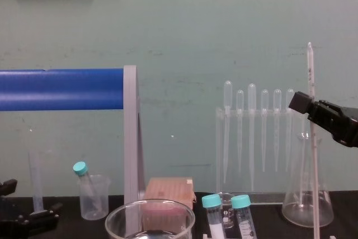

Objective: Hold the thermometer with one hand and immerse one end into the beaker, then reinsert it into the test tube rack.

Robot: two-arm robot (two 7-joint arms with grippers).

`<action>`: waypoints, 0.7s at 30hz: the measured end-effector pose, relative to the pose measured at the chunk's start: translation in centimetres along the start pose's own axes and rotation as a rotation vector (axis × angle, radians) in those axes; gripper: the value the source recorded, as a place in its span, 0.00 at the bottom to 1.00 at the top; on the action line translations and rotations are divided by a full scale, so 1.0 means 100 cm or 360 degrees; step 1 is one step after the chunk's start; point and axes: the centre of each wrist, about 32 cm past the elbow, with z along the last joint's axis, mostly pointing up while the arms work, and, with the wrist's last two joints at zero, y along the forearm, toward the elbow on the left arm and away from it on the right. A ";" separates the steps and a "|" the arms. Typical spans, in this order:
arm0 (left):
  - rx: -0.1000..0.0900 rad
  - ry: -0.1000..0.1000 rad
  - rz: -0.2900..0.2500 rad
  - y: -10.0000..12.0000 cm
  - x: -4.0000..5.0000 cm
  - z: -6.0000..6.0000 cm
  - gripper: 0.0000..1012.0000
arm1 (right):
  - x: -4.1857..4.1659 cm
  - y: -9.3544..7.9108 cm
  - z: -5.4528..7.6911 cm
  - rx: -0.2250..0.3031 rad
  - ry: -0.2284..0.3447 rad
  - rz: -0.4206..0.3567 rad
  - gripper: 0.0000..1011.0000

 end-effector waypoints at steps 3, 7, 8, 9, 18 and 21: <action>0.0000 0.0000 0.0000 0.000 0.0000 0.000 1.00 | 0.0003 0.000 0.001 -0.0010 0.0001 -0.0007 0.06; 0.0000 0.0000 0.0000 0.000 0.0000 0.000 1.00 | 0.0004 0.000 0.001 -0.0011 0.0000 -0.0008 0.06; 0.0000 0.0000 0.0000 0.000 0.0000 0.000 1.00 | 0.0004 0.000 0.001 -0.0011 0.0000 -0.0008 0.06; 0.0000 0.0000 0.0000 0.000 0.0000 0.000 1.00 | 0.0004 0.000 0.001 -0.0011 0.0000 -0.0007 0.06; 0.0000 0.0000 0.0000 0.000 0.0000 0.000 1.00 | 0.0004 0.000 0.001 -0.0012 0.0000 -0.0007 0.06; 0.0000 0.0000 0.0000 0.000 0.0000 0.000 1.00 | 0.0004 0.000 0.001 -0.0011 0.0000 -0.0007 0.06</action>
